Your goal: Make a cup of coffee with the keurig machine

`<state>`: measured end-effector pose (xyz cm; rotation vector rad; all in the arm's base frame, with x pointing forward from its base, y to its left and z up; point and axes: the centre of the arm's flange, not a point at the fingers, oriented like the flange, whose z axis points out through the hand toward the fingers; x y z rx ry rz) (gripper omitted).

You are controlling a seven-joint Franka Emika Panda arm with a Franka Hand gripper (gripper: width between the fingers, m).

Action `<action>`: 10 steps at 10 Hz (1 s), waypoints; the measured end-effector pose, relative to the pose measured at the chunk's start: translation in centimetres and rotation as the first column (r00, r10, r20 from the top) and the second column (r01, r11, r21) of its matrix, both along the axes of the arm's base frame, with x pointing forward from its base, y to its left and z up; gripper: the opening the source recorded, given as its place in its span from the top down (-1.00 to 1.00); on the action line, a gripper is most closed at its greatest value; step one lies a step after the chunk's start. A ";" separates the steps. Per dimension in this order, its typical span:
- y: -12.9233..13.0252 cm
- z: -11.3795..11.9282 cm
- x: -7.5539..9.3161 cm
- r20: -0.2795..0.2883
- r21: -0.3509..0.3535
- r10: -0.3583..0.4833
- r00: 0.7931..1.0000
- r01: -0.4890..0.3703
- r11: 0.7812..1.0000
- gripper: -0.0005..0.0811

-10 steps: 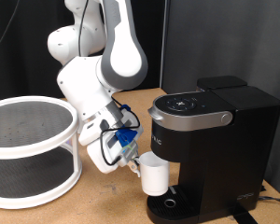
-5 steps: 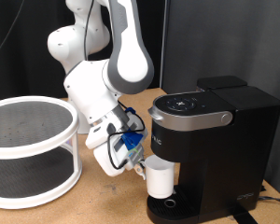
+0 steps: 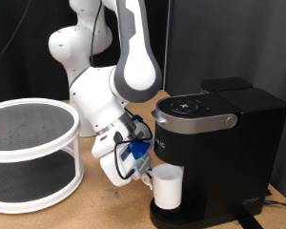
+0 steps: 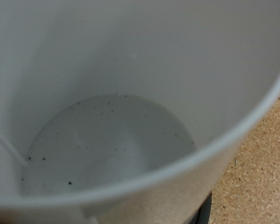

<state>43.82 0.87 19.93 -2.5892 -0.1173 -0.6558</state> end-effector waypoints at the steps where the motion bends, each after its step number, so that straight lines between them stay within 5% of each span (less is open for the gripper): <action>1: 0.1 -0.2 0.2 0.000 0.001 0.000 1.000 0.000 1.000 0.82; 3: 0.1 -0.8 0.3 -0.008 -0.002 0.003 1.000 -0.003 1.000 0.80; 4: 0.0 -0.9 0.2 -0.012 -0.003 0.004 1.000 -0.004 1.000 0.37; 5: 0.0 -1.1 0.2 -0.014 -0.004 0.005 1.000 -0.005 1.000 0.37; 7: -0.6 -1.2 -0.1 -0.014 -0.005 0.005 1.000 -0.005 1.000 -0.45; 8: -1.2 -1.1 -0.5 -0.012 0.002 0.005 1.000 -0.005 1.000 -0.45; 9: -2.1 -0.8 -1.0 -0.011 0.009 0.009 1.000 -0.009 1.000 -0.85; 10: -3.0 -0.3 -1.6 -0.011 0.023 0.016 1.000 -0.016 1.000 -0.95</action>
